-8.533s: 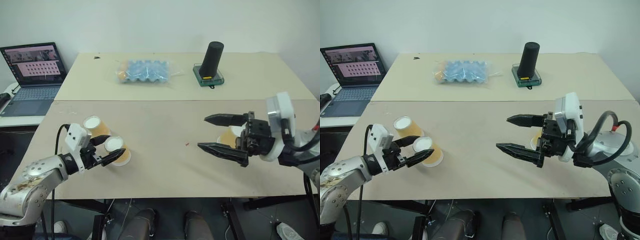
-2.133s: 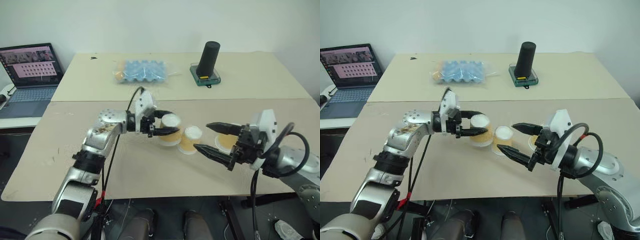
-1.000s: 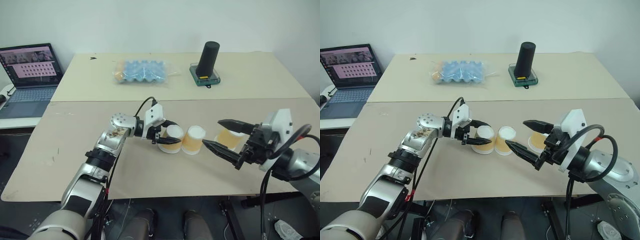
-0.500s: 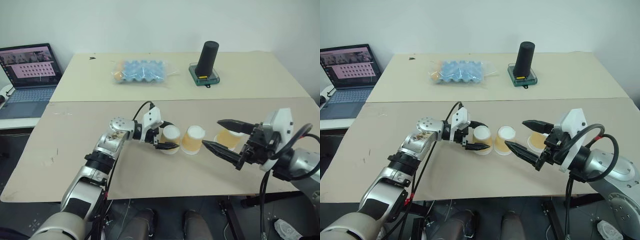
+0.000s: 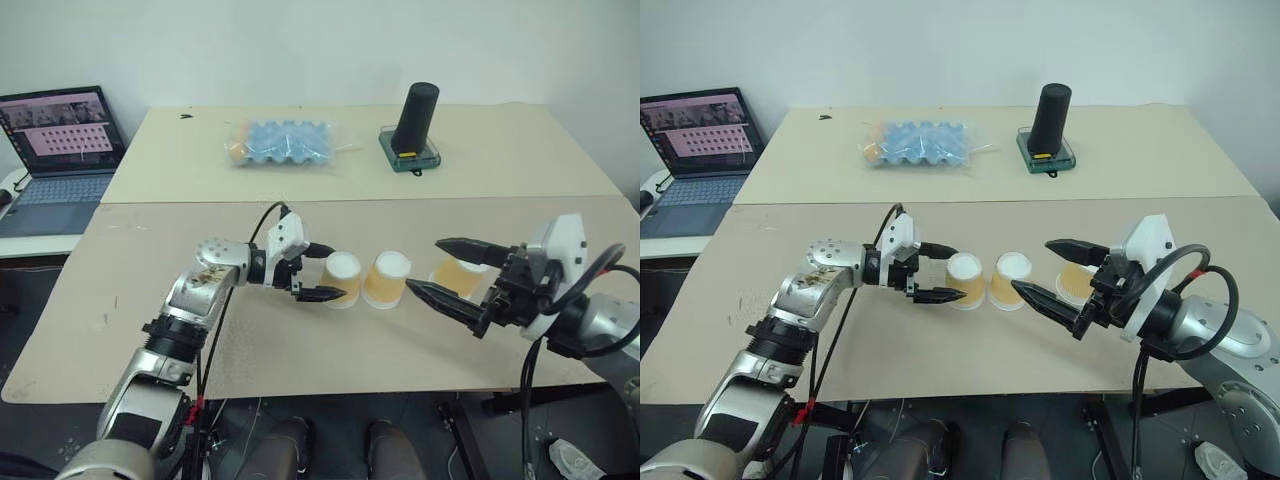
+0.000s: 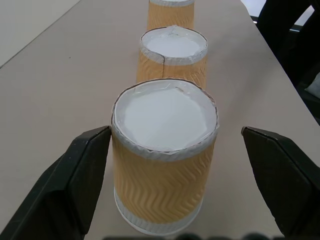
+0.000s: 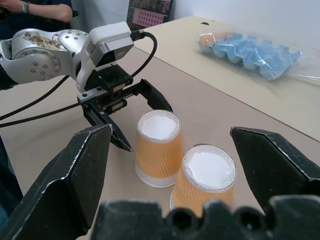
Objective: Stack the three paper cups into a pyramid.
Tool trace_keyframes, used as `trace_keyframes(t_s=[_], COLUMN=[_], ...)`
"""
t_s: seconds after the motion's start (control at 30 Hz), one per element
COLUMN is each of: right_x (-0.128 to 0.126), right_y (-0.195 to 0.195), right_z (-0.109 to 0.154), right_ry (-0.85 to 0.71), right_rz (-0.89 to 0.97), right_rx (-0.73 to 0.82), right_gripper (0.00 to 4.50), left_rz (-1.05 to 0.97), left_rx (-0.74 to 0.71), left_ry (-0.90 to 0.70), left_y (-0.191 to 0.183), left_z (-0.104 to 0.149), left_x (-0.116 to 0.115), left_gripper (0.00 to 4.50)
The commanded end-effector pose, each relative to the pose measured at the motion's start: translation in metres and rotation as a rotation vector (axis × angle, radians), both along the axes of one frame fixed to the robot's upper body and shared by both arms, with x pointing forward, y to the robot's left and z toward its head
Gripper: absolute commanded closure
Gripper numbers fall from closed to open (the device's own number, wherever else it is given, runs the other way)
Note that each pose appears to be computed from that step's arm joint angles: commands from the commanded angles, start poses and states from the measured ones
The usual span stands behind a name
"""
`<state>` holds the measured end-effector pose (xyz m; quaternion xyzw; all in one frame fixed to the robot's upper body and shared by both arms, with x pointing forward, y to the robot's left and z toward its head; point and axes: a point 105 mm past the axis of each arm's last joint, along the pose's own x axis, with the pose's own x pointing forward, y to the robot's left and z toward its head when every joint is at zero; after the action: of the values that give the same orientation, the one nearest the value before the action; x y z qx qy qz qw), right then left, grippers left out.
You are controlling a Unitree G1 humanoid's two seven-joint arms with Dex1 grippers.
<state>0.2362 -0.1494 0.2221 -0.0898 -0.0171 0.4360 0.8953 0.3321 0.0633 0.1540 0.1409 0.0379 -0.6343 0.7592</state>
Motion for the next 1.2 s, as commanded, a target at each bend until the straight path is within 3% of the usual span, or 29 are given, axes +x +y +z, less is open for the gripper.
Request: trace_keyframes(t_s=[0.03,0.2,0.3,0.37,0.5,0.67,0.97,1.2], right_x=[0.0,-0.005,-0.015,-0.02,-0.025,-0.021,0.023,0.044], right_y=[-0.004,-0.038,-0.071,-0.09,-0.129,-0.119,-0.104,-0.098], right_z=[0.005,0.006,0.002,-0.004,-0.028,-0.055,-0.06,-0.06], right_ry=[-0.032,-0.025,0.0,0.018,0.091,0.134,0.066,0.037], right_rz=[-0.016,-0.157,-0.312,-0.418,-0.666,-0.676,-0.634,-0.609], right_rx=[-0.027,-0.049,-0.087,-0.11,-0.133,-0.112,0.029,0.111], right_gripper=[0.0,0.0,0.0,0.0,0.0,0.0,0.0,0.0], left_rz=[0.043,0.181,0.476,0.602,0.472,0.233,0.118,0.111], left_rx=[-0.076,-0.213,-0.519,-0.661,-0.568,-0.399,-0.17,-0.143], left_ry=[-0.101,-0.174,-0.207,-0.133,-0.011,0.022,0.021,-0.009], left_y=[0.008,0.03,0.059,0.069,0.031,0.008,0.032,0.035], left_z=[0.04,0.095,0.146,0.15,0.119,0.11,0.11,0.115], left_x=[0.0,0.002,0.024,0.029,-0.013,-0.056,-0.072,-0.069], left_gripper=[0.05,0.05,0.05,0.05,0.05,0.05,0.05,0.05])
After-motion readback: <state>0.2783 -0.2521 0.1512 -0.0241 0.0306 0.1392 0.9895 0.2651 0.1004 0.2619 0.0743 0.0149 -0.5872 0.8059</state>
